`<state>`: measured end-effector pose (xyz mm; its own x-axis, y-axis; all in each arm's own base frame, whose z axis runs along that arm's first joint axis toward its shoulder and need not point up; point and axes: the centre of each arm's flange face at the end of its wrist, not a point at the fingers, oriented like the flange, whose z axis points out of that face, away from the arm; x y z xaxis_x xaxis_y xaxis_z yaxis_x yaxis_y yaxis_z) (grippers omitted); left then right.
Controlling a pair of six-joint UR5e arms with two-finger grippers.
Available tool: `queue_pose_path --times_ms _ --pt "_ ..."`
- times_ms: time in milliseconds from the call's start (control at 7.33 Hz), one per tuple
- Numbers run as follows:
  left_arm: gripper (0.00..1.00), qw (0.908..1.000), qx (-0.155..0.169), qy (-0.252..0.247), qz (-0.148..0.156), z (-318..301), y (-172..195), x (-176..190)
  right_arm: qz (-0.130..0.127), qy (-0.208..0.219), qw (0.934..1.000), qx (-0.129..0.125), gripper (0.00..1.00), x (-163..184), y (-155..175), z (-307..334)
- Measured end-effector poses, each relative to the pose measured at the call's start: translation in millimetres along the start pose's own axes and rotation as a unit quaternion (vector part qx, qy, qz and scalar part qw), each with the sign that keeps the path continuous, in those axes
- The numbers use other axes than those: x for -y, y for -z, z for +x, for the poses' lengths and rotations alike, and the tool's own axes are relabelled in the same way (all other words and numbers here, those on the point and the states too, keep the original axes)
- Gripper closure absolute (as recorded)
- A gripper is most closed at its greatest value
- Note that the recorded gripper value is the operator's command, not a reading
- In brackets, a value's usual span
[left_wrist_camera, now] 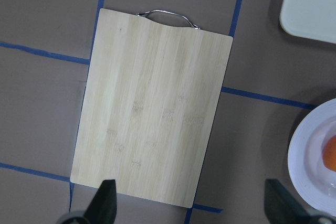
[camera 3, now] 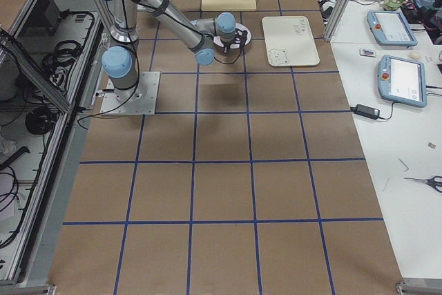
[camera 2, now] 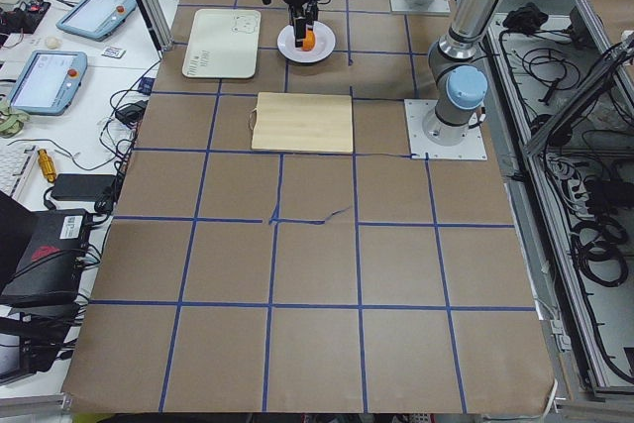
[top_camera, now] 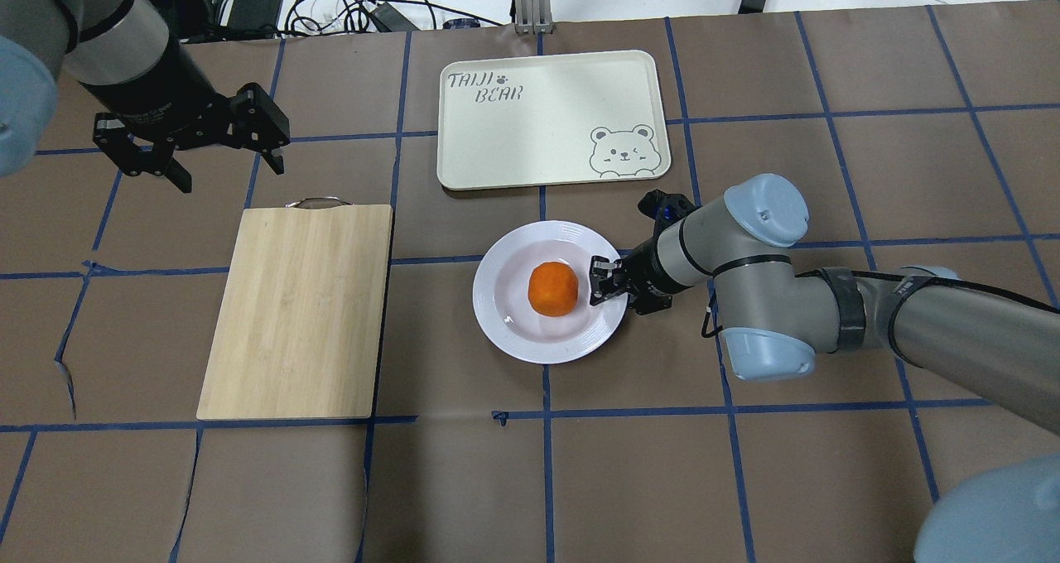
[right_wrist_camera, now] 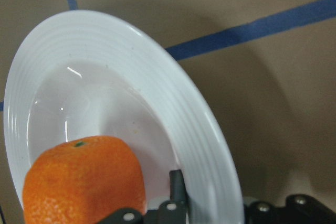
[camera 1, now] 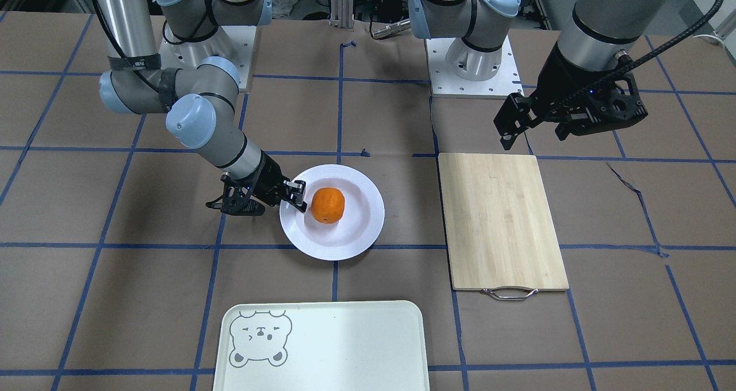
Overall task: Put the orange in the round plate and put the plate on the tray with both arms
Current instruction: 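Slide the plate with the right gripper onto the bear tray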
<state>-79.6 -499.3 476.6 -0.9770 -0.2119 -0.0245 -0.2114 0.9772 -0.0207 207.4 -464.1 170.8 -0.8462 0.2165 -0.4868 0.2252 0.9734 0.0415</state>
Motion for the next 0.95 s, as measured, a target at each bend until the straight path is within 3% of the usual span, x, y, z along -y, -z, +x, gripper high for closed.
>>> queue_pose_path --times_ms 545,682,955 --pt "0.00 1.0000 0.000 0.000 0.000 0.2 -0.4 -0.2 0.024 0.003 0.9995 0.019 1.00 56.4 40.6 -31.5" --pt "0.00 1.0000 0.000 0.000 -0.001 0.2 -0.5 -0.2 0.030 0.002 0.9991 0.028 1.00 82.0 56.3 -43.8" --pt "0.00 1.0000 0.000 0.000 0.000 0.2 -0.5 -0.2 0.044 0.001 0.9983 0.038 1.00 165.8 60.8 -58.0"
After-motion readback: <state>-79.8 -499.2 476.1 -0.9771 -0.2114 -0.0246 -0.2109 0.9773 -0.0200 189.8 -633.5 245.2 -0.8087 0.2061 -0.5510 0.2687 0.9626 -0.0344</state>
